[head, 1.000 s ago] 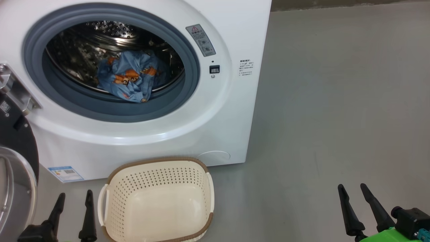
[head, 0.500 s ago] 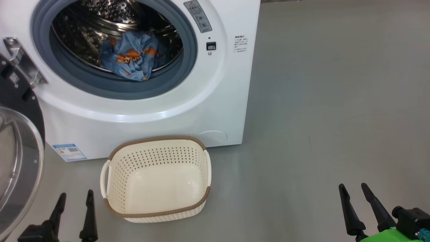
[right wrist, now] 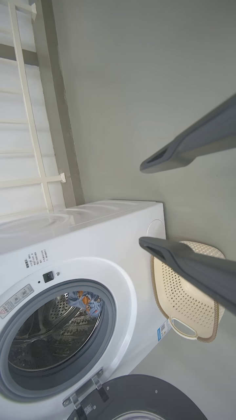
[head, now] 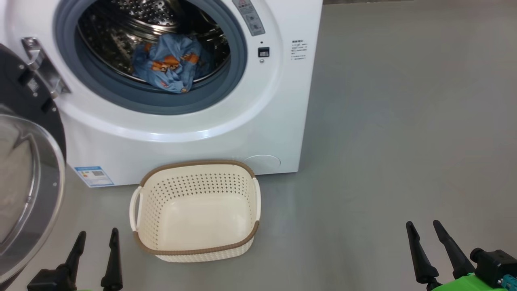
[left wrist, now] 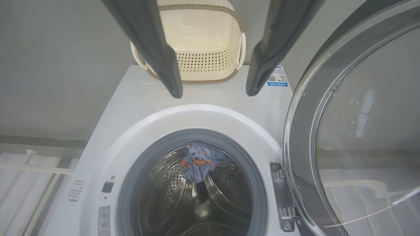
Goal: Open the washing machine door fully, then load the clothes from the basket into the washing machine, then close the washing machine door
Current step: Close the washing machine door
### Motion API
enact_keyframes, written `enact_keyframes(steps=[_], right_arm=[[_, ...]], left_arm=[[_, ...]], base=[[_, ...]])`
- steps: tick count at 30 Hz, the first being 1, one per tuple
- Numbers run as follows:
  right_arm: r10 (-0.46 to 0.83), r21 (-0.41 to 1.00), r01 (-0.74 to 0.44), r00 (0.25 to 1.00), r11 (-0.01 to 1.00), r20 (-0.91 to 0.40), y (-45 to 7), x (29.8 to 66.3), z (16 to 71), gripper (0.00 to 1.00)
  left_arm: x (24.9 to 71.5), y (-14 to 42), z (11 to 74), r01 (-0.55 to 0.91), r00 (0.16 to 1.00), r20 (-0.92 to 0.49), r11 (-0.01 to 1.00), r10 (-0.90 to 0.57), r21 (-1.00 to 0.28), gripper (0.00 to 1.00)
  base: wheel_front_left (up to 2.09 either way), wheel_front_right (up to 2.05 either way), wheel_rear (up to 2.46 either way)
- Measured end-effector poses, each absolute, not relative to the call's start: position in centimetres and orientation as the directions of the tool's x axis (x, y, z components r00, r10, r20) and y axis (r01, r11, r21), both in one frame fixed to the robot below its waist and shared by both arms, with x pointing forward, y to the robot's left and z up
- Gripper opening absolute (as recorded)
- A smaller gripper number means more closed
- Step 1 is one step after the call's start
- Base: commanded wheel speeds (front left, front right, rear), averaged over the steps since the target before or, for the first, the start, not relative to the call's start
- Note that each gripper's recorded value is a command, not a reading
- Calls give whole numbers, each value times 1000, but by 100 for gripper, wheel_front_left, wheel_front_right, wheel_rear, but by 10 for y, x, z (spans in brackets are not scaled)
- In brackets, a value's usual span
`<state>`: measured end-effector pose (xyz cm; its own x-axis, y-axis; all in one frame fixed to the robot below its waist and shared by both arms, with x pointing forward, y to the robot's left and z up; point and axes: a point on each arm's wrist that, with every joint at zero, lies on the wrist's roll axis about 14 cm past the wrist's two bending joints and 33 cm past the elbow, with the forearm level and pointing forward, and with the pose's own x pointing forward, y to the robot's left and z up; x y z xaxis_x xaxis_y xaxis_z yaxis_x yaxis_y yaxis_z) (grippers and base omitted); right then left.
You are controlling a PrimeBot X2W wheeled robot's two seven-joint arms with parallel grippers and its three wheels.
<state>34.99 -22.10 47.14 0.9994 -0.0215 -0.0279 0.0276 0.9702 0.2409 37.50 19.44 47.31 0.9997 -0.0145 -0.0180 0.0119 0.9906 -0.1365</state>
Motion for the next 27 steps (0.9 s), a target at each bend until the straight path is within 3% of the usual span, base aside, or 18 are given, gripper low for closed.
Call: enact_keyframes(steps=[12, 27], right_arm=[[115, 244, -104, 993, 964, -30, -178, 366, 470, 100], [352, 258, -340, 936, 904, -3, -95, 390, 478, 100]], left_arm=[[354, 223, 479, -77, 997, -1, 987, 78, -142, 100], [294, 282, 476, -291, 956, -12, 943, 293, -160, 100]], base=[[0, 0, 0], [0, 0, 0]])
